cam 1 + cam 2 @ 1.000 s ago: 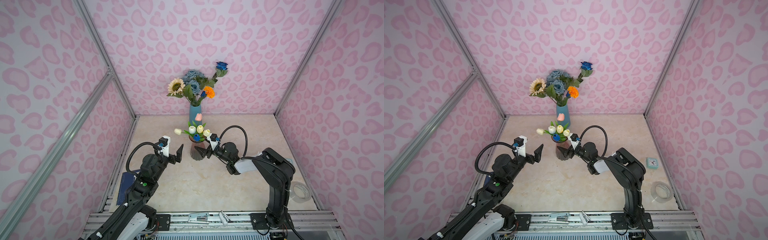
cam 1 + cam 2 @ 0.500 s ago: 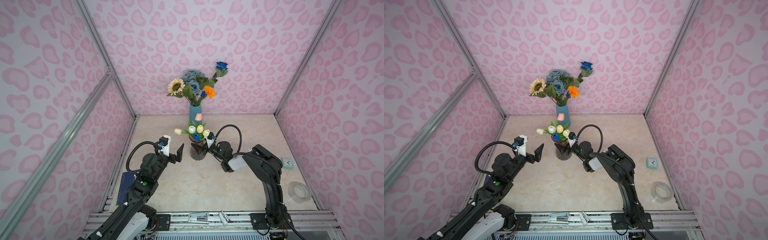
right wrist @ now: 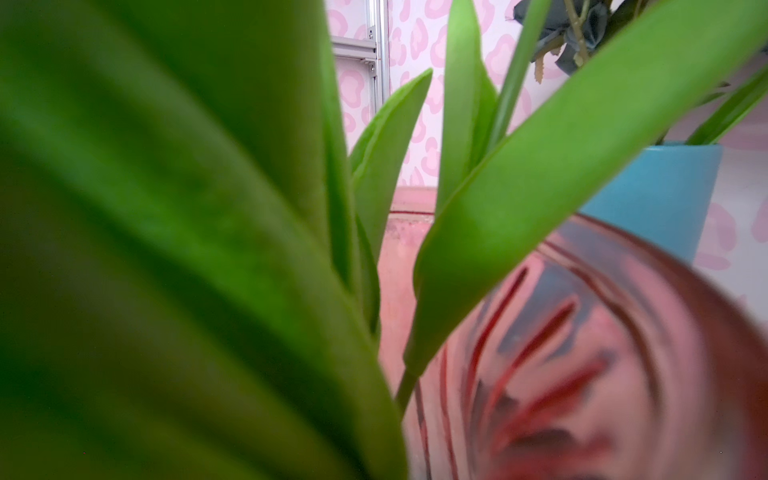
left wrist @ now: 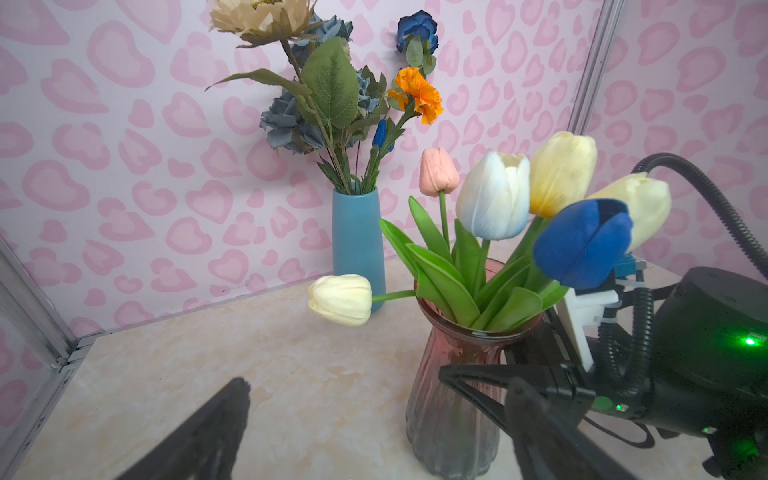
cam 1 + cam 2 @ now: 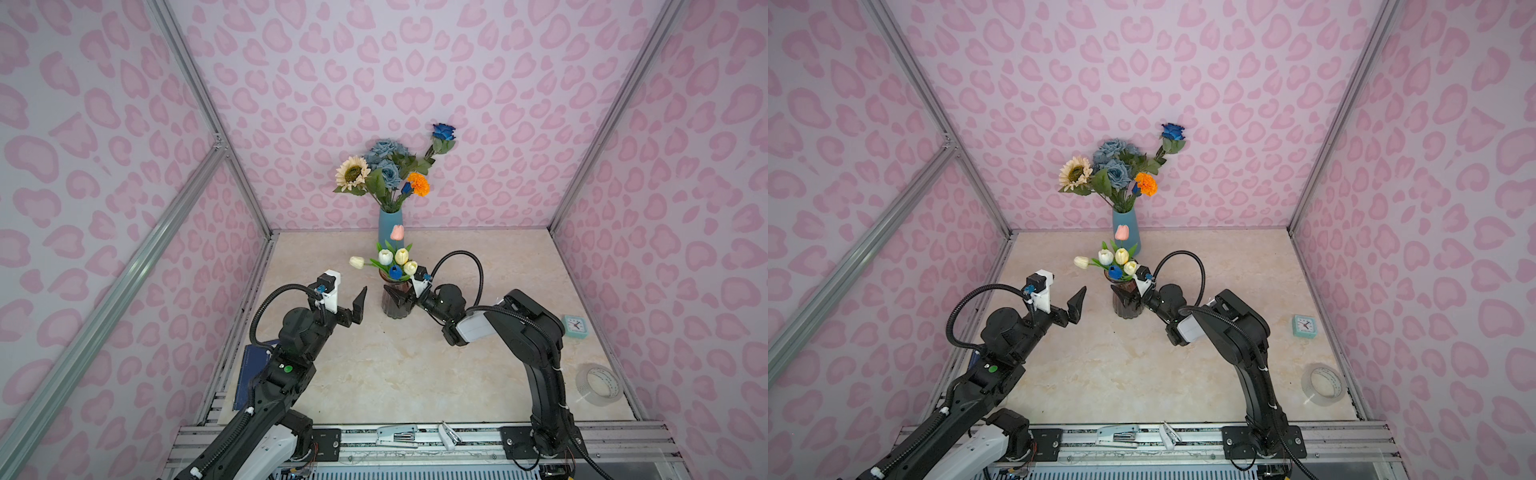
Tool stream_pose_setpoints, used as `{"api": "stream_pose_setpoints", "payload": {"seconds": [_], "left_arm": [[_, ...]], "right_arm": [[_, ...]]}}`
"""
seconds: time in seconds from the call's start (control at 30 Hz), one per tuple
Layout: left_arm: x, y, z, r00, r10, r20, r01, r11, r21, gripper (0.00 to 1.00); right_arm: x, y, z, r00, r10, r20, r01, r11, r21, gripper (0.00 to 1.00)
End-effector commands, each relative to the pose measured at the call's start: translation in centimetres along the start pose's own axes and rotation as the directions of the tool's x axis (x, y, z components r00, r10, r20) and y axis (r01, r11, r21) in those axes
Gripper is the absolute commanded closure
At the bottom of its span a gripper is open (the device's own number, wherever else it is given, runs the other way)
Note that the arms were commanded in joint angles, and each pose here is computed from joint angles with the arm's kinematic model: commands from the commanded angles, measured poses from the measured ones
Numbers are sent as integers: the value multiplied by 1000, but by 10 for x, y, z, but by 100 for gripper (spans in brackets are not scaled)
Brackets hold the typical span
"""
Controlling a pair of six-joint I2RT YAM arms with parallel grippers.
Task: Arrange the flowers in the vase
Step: 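Close the right gripper around the pink vase neck, then slide the pink vase with the right gripper toward the teal vase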
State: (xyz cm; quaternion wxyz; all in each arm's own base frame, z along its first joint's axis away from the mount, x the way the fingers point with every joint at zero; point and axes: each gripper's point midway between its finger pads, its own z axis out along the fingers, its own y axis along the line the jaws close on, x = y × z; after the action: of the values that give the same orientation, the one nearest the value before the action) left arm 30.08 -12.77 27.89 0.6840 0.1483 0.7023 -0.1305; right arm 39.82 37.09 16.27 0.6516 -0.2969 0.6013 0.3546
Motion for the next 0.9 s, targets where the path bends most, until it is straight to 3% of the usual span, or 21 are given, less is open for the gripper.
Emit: {"api": "stream_pose_setpoints", "payload": {"seconds": [0.0,0.23,0.5,0.87], "left_arm": [[-7,4,-2,1000,5,28,-4,1000,-20,3],[-7,5,2,1000,4,26,-4,1000,-26,3],[-9,5,5,999,7,32,-6,1000,-28,3],[-7,4,10,1000,3,28,-3,1000,-23,3]], "right_arm": [[-5,-3,-3,1000,-27,7,27,1000,15,33],[-12,-10,-10,999,-46,6,46,998,36,38],[-26,-49,-28,997,-63,34,59,992,114,42],[-65,-170,-46,991,-97,91,71,964,256,48]]}}
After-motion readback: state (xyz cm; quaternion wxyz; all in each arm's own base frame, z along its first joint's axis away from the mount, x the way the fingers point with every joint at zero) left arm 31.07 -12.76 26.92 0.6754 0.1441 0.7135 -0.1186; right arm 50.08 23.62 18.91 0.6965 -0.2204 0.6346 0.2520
